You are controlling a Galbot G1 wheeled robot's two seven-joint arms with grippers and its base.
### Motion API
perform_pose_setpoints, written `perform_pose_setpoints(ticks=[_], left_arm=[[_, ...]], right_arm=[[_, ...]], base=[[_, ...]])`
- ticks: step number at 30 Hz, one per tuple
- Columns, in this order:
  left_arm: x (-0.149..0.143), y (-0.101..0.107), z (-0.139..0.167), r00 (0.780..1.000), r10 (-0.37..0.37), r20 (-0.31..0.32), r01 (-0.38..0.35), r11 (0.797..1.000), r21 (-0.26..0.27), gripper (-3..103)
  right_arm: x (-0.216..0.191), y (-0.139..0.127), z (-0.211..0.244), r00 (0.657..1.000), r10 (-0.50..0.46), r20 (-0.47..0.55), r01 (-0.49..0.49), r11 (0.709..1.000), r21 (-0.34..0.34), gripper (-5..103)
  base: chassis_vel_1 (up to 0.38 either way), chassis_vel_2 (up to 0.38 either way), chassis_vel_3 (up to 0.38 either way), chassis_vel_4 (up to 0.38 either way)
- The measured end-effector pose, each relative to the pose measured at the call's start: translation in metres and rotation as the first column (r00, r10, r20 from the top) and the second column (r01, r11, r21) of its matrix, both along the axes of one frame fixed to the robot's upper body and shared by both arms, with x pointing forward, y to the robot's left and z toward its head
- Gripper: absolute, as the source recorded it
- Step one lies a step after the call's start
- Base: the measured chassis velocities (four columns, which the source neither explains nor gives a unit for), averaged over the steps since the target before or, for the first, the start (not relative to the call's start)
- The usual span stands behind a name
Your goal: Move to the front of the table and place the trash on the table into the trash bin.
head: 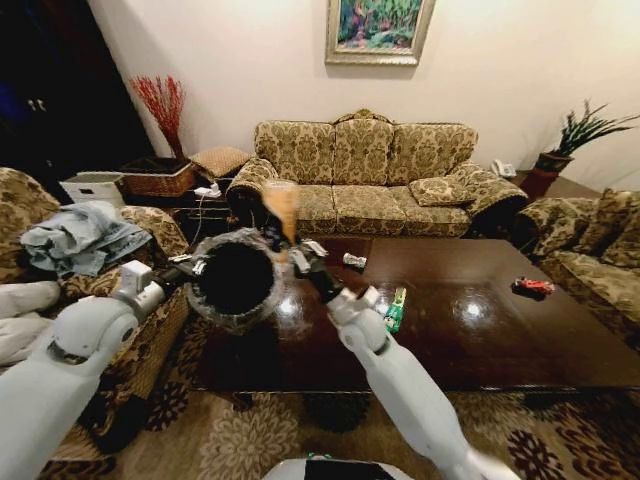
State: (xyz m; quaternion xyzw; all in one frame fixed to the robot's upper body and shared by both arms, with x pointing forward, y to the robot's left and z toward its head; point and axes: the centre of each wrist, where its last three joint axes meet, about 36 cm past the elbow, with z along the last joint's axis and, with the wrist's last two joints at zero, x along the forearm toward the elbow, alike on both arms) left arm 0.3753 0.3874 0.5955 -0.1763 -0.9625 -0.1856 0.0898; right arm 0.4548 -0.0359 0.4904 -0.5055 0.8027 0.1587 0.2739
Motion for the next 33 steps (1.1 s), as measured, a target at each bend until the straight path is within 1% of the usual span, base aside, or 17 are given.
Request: perform_pose_setpoints(ticks=[2, 5, 6, 7, 8, 11, 13, 14, 16, 17, 19, 22, 25, 28, 29, 32, 33], left_arm=[[-0.006, -0.009, 0.005, 0.999, -0.033, 0.004, 0.033, 0.999, -0.006, 3], [-0.012, -0.015, 0.008, 0.999, -0.052, 0.013, 0.052, 0.999, -0.008, 3], [-0.013, -0.017, 0.009, 0.998, -0.055, 0.016, 0.055, 0.998, -0.009, 3], [-0.014, -0.017, 0.010, 0.998, -0.056, 0.019, 0.056, 0.998, -0.010, 3], [-0.014, -0.017, 0.010, 0.998, -0.056, 0.019, 0.056, 0.998, -0.010, 3], [-0.014, -0.017, 0.009, 0.998, -0.055, 0.021, 0.055, 0.998, -0.015, 3], [-0.014, -0.018, 0.008, 0.998, -0.055, 0.020, 0.055, 0.998, -0.019, 3], [-0.014, -0.018, 0.008, 0.998, -0.055, 0.020, 0.055, 0.998, -0.019, 3], [-0.014, -0.018, 0.006, 0.998, -0.052, 0.017, 0.053, 0.998, -0.021, 3], [-0.014, -0.018, 0.006, 0.998, -0.052, 0.017, 0.053, 0.998, -0.021, 3], [-0.013, -0.016, 0.004, 0.999, -0.044, 0.013, 0.045, 0.999, -0.022, 3], [-0.012, -0.015, 0.003, 0.999, -0.039, 0.011, 0.039, 0.999, -0.023, 3], [-0.011, -0.014, 0.002, 0.999, -0.034, 0.010, 0.034, 0.999, -0.024, 3], [-0.011, -0.013, 0.001, 1.000, -0.030, 0.007, 0.030, 0.999, -0.026, 3], [-0.010, -0.010, -0.002, 1.000, -0.017, 0.000, 0.017, 1.000, -0.022, 3], [-0.008, -0.005, -0.006, 1.000, 0.005, -0.004, -0.005, 1.000, -0.008, 3], [-0.006, 0.003, -0.009, 0.999, 0.042, -0.001, -0.042, 0.999, 0.005, 3]], right_arm=[[0.007, 0.014, -0.006, 1.000, 0.021, -0.007, -0.021, 0.999, -0.035, 21], [0.008, 0.020, -0.016, 0.999, 0.022, -0.024, -0.023, 0.998, -0.066, 21], [0.008, 0.020, -0.019, 0.999, 0.018, -0.031, -0.021, 0.997, -0.073, 18], [0.007, 0.020, -0.020, 0.999, 0.016, -0.035, -0.018, 0.997, -0.077, 23], [0.007, 0.020, -0.020, 0.999, 0.016, -0.035, -0.018, 0.997, -0.077, 23], [0.005, 0.018, -0.025, 0.999, 0.006, -0.049, -0.010, 0.996, -0.089, 34], [0.003, 0.016, -0.025, 0.999, 0.001, -0.051, -0.006, 0.996, -0.091, 44], [0.003, 0.016, -0.025, 0.999, 0.001, -0.051, -0.006, 0.996, -0.091, 44], [0.001, 0.013, -0.025, 0.999, -0.002, -0.050, -0.003, 0.996, -0.090, 55], [0.001, 0.013, -0.025, 0.999, -0.002, -0.050, -0.003, 0.996, -0.090, 55], [-0.001, 0.011, -0.024, 0.999, -0.003, -0.049, -0.001, 0.996, -0.086, 66], [-0.003, 0.009, -0.023, 0.999, -0.005, -0.048, 0.001, 0.997, -0.083, 71], [-0.003, 0.006, -0.023, 0.999, -0.011, -0.047, 0.008, 0.997, -0.079, 88], [-0.004, 0.003, -0.020, 0.999, -0.020, -0.049, 0.016, 0.998, -0.066, 93], [-0.007, -0.001, -0.014, 0.997, -0.049, -0.061, 0.047, 0.998, -0.035, 99], [-0.013, -0.011, -0.005, 0.990, -0.110, -0.091, 0.109, 0.994, -0.016, 100], [-0.021, -0.031, 0.006, 0.971, -0.197, -0.138, 0.198, 0.980, -0.011, 100]], base=[[0.000, 0.000, 0.000, 0.000], [0.000, 0.000, 0.000, 0.000], [0.000, 0.000, 0.000, 0.000], [0.000, 0.000, 0.000, 0.000], [0.000, 0.000, 0.000, 0.000], [0.000, 0.000, 0.000, 0.000], [0.000, 0.000, 0.000, 0.000], [0.000, 0.000, 0.000, 0.000], [0.000, 0.000, 0.000, 0.000], [0.000, 0.000, 0.000, 0.000], [0.000, 0.000, 0.000, 0.000], [0.000, 0.000, 0.000, 0.000], [0.000, 0.000, 0.000, 0.000], [0.000, 0.000, 0.000, 0.000], [0.000, 0.000, 0.000, 0.000], [0.000, 0.000, 0.000, 0.000], [0.000, 0.000, 0.000, 0.000]])
